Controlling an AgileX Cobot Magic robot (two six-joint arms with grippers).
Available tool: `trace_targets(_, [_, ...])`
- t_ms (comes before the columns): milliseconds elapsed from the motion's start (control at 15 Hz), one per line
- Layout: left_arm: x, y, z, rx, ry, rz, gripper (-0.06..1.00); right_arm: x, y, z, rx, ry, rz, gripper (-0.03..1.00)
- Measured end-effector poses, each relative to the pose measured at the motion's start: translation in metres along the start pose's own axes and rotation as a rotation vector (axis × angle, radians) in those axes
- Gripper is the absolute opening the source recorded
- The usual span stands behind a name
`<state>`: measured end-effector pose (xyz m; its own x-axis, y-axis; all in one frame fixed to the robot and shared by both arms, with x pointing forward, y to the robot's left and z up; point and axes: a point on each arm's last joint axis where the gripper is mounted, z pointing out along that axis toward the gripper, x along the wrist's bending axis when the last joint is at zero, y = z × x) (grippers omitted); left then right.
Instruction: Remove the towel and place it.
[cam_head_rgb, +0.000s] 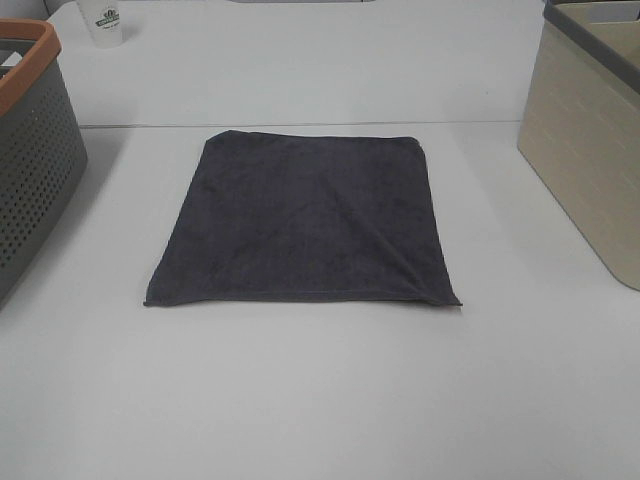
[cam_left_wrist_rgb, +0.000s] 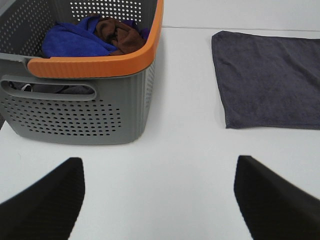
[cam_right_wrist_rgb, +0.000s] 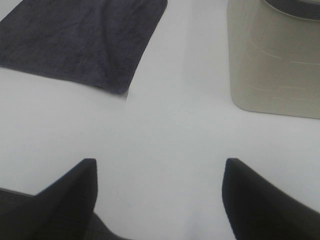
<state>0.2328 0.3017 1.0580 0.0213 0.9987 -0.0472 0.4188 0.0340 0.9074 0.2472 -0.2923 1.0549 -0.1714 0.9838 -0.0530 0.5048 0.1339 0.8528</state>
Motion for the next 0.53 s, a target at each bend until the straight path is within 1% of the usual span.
trace_targets(200, [0.0000, -0.0001, -0.0001, -0.001, 0.000, 0.000, 0.76, 0.0015, -0.0074, -0.0125, -0.092, -0.009, -0.006, 0.70])
trace_targets(533, [0.0000, -0.0003, -0.0001, 0.001, 0.000, 0.000, 0.76, 0.0016, -0.0075, -0.0128, -0.094, -0.009, -0.005, 0.70])
